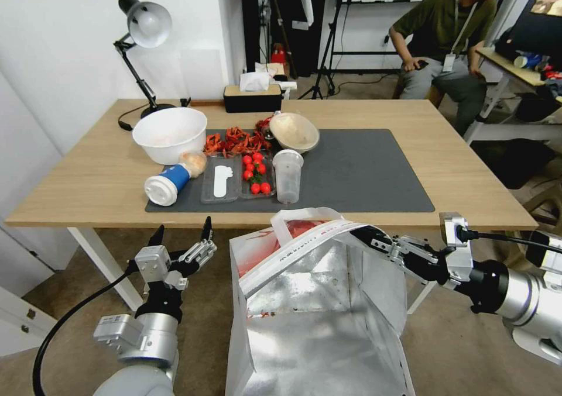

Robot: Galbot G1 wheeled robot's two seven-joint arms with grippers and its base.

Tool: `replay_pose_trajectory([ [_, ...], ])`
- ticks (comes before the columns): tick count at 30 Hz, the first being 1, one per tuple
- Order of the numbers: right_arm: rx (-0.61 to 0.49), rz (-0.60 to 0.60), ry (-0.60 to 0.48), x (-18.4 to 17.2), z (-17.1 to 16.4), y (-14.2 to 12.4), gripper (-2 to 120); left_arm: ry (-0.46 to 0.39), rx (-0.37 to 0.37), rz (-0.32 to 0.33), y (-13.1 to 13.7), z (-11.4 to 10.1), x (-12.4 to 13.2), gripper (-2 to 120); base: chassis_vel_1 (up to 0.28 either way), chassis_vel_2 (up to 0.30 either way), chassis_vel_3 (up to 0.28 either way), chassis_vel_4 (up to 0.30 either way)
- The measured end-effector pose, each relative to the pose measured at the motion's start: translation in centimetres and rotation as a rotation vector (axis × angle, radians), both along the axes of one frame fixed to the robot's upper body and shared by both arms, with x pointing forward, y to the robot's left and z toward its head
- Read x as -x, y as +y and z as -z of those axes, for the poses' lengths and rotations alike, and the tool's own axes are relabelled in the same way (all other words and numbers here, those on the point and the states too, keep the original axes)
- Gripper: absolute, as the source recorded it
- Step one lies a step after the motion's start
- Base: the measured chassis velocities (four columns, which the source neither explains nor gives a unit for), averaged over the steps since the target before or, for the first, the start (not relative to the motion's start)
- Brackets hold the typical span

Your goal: Pick up the food delivery bag from the floor and place it on the table.

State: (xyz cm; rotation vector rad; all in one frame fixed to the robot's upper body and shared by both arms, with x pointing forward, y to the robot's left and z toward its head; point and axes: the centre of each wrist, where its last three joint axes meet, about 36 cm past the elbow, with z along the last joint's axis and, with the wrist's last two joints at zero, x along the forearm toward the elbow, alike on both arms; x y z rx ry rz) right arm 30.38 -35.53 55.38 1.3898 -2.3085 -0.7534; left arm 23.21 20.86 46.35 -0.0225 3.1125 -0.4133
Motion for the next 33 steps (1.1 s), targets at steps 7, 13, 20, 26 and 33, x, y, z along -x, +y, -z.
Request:
replay_pose_trajectory([
  [7, 0.000, -0.001, 0.000, 0.0, 0.0, 0.0, 0, -0.007, 0.010, -0.015, 0.1, 0.2, 0.0, 100, 0.000, 0.000, 0.000, 0.000],
  [13, 0.002, 0.001, -0.001, 0.0, 0.0, 0.0, 0, -0.019, 0.013, -0.009, 0.1, 0.1, 0.1, 100, 0.000, 0.000, 0.000, 0.000],
  [20, 0.001, 0.004, 0.001, 0.0, 0.1, -0.1, 0, -0.022, 0.011, -0.008, 0.2, 0.1, 0.0, 100, 0.000, 0.000, 0.000, 0.000],
  [26, 0.003, -0.003, -0.009, 0.1, -0.3, 0.0, 0, -0.025, 0.007, -0.011, 0.3, 0.1, 0.0, 100, 0.000, 0.000, 0.000, 0.000],
  [33, 0.006, -0.007, -0.017, 0.3, -1.7, -0.1, 0, -0.028, 0.008, -0.021, 0.3, 0.4, -0.3, 100, 0.000, 0.000, 0.000, 0.000],
])
